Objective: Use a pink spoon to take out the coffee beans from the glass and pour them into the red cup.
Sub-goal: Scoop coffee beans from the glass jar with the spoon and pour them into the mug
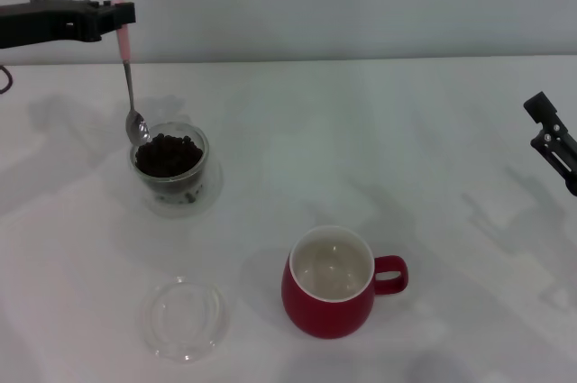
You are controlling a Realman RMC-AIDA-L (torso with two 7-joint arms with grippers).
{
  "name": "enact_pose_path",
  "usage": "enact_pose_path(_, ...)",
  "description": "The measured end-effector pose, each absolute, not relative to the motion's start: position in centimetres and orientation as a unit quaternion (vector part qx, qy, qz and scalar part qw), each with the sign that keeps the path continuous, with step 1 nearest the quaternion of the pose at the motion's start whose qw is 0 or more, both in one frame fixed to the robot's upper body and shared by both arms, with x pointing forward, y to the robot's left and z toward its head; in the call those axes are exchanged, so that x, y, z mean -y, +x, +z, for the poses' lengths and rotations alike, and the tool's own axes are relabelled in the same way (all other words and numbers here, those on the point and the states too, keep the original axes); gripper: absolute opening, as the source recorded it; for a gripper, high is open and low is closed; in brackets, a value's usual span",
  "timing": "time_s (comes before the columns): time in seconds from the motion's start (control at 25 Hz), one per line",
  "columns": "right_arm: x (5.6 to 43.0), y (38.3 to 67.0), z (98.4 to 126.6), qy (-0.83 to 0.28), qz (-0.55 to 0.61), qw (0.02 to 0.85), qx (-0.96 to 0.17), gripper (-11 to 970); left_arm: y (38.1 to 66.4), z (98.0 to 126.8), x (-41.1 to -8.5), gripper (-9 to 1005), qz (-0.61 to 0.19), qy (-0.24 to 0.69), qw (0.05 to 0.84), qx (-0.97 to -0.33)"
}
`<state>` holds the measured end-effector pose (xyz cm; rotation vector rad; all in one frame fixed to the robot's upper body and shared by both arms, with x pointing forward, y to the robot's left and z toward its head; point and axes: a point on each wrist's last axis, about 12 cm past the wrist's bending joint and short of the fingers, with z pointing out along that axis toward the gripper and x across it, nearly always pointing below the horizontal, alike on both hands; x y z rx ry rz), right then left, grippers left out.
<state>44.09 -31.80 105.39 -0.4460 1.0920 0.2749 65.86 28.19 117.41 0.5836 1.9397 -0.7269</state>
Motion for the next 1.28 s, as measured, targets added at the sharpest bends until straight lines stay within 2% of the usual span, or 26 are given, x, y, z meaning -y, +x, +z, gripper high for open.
enact_pose_path(0.32,32.1,44.0,105.2,-0.205,0.122,0.819,-0.521,816,66.1,116.1,-26.6,125,-0.278,0.24,0.47,-0.803)
enact_pose_path(0.84,32.4,44.4,104.8,-0.2,0.11,0.809,-0.541,815,64.9,113.6,-26.1,125,-0.284,0.202,0.467,-0.813)
enact_pose_path(1.28,32.4,44.5,104.5,-0.201,0.108,0.803,-0.55,815,62.5,111.3,-28.1,125,-0.332,0.109,0.474,-0.808)
